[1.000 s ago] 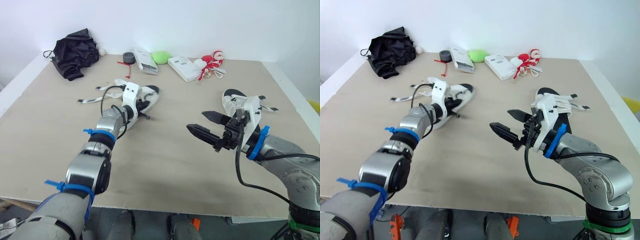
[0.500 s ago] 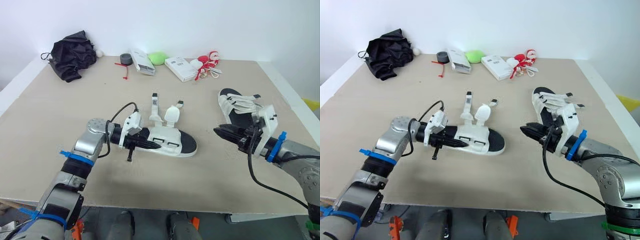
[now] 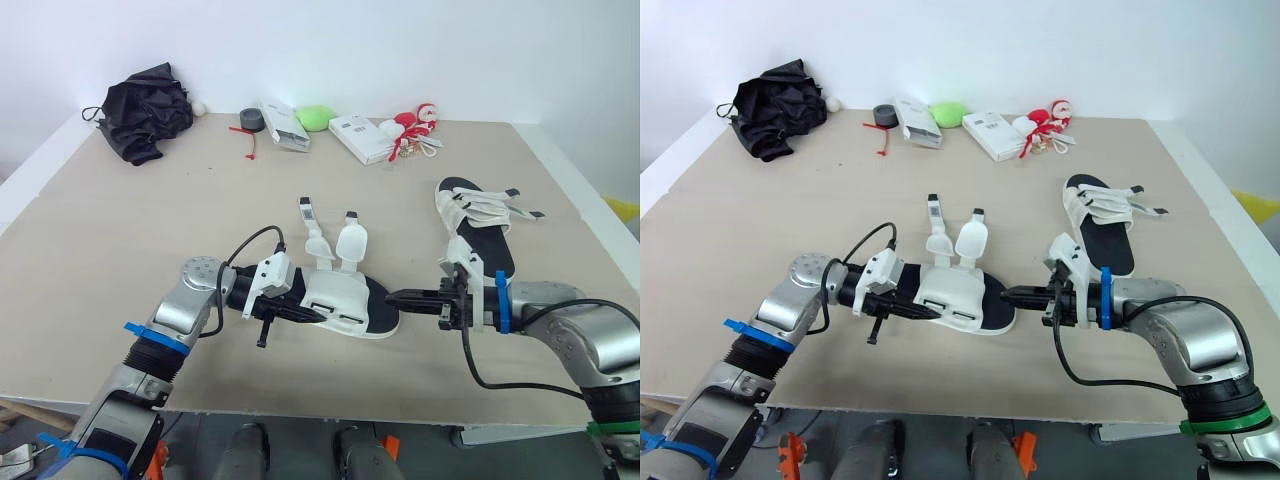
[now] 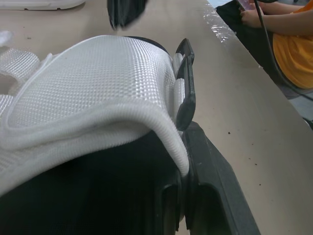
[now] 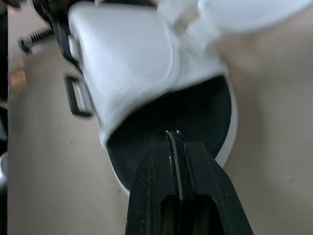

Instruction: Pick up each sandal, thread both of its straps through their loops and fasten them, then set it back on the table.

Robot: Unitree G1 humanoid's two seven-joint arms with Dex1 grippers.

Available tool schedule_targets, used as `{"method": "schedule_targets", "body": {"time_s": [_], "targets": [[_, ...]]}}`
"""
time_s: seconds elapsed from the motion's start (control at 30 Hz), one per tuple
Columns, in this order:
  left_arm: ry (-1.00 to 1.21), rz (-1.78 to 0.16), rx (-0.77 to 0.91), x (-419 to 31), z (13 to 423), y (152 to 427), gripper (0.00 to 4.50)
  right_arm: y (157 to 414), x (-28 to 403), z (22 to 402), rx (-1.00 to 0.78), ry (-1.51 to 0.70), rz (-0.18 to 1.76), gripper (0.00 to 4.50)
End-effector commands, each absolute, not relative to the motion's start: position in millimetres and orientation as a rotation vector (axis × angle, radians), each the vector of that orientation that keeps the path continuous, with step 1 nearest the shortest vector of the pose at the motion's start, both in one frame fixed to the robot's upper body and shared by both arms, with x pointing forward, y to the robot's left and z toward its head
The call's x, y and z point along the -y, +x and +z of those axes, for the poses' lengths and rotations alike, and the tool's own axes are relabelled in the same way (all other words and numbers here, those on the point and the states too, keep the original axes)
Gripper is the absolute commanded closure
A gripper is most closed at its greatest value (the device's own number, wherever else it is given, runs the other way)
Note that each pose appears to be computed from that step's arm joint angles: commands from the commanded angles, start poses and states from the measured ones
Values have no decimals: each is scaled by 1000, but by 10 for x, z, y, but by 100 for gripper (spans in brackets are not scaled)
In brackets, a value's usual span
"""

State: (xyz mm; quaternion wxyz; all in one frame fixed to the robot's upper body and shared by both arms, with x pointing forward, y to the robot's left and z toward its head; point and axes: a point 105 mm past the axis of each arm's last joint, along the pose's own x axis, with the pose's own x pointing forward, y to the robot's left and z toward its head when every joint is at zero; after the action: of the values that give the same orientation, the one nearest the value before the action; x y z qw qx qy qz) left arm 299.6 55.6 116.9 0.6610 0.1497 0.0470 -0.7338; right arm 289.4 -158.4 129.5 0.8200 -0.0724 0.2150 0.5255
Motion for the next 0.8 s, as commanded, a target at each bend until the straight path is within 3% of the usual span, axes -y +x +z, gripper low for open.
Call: {"method": "schedule_targets", "body": {"time_s": [0.03, 0.37, 0.8], "targets": [[343, -1594, -87, -524, 1167, 3069, 450, 2920, 1404, 1328, -426, -199, 1221, 443], [287, -1611, -74, -364, 1226, 3030, 450, 3129, 1204, 1418, -385, -200, 1300, 443], [191, -1673, -175, -412, 1238, 2819, 450, 3190, 1071, 1437, -388, -122, 1405, 443]]}}
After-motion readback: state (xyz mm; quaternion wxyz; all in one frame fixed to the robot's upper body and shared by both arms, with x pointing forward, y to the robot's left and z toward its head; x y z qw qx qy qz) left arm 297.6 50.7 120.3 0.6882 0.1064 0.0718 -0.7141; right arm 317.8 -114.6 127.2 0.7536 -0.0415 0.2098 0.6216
